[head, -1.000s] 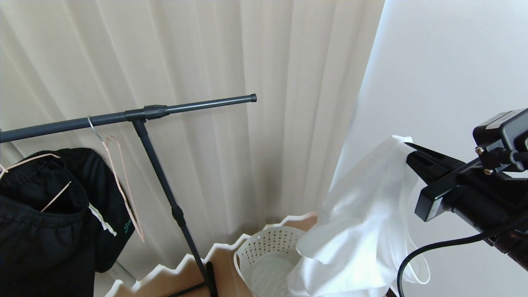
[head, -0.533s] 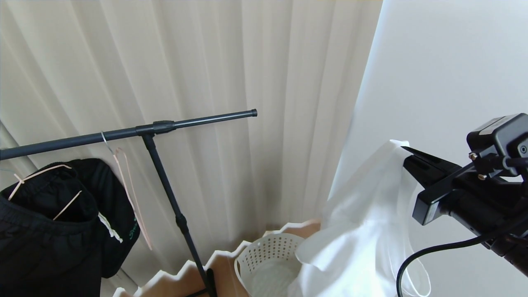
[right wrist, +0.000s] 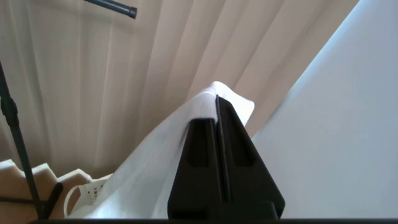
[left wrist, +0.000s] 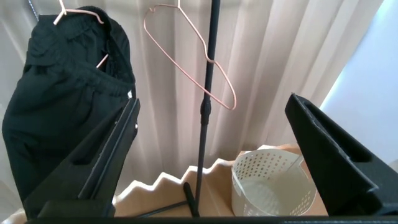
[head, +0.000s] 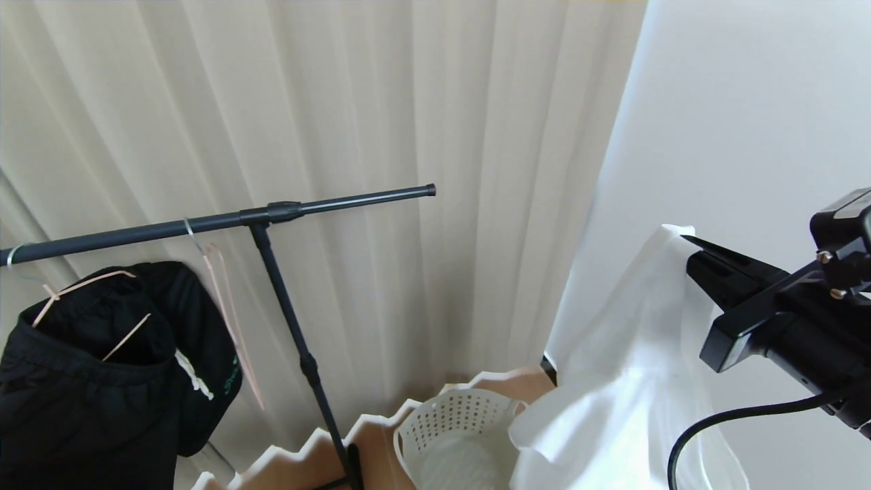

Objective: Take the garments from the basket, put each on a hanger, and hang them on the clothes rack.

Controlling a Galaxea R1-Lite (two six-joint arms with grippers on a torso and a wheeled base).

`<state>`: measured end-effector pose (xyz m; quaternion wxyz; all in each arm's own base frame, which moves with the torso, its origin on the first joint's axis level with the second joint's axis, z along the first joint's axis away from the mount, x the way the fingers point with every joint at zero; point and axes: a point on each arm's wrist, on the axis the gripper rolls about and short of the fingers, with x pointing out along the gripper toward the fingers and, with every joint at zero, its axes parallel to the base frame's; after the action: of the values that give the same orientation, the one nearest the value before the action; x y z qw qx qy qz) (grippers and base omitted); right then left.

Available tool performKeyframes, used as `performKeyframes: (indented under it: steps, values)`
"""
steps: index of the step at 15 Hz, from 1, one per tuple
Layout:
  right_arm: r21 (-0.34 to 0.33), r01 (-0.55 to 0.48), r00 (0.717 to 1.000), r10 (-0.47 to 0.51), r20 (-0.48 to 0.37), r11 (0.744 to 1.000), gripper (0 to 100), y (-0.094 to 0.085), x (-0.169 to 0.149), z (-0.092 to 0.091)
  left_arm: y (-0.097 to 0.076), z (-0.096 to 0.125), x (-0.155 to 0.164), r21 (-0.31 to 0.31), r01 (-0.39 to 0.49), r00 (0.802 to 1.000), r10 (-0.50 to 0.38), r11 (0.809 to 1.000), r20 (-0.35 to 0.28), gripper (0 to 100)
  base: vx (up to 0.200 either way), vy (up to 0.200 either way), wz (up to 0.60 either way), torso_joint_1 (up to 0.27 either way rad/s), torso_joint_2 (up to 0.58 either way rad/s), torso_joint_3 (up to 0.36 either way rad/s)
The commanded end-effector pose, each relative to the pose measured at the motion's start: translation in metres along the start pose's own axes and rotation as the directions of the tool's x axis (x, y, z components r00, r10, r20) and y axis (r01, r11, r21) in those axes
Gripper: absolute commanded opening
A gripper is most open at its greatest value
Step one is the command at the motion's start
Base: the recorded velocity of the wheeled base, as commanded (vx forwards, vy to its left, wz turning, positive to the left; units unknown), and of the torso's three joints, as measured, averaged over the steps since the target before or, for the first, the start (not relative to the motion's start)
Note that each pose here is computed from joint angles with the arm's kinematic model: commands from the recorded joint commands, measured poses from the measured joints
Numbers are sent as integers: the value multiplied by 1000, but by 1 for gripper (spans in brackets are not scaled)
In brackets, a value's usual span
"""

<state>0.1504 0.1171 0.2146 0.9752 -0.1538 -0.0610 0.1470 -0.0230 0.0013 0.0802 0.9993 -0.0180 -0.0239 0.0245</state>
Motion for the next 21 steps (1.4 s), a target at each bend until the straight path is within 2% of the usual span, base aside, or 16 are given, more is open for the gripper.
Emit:
performKeyframes:
  steps: [1,6,11,18,21]
  values:
    - [0,13,1000,-13,0,1000,0,-3,0,0,0,0,0,-2,-1,1000,1,1000,1,100,0,0,600,12,-7,-2]
    - [-3,16,1000,-16,-7,1000,0,-3,2,-1,0,0,0,0,4,1000,-4,1000,-4,100,-40,0,600,7,3,2]
    - [-2,17,1000,-17,-5,1000,0,-3,1,-1,0,0,0,-5,2,1000,-2,1000,-4,100,-200,0,0,1,2,3]
    - [6,39,999,-39,11,999,0,-9,-1,3,0,0,0,-3,2,1000,-2,1000,-4,100,0,200,0,-2,2,2]
    - [0,18,1000,-18,14,1000,0,-14,1,0,0,0,0,-2,2,1000,-2,1000,-4,100,0,200,0,2,4,4]
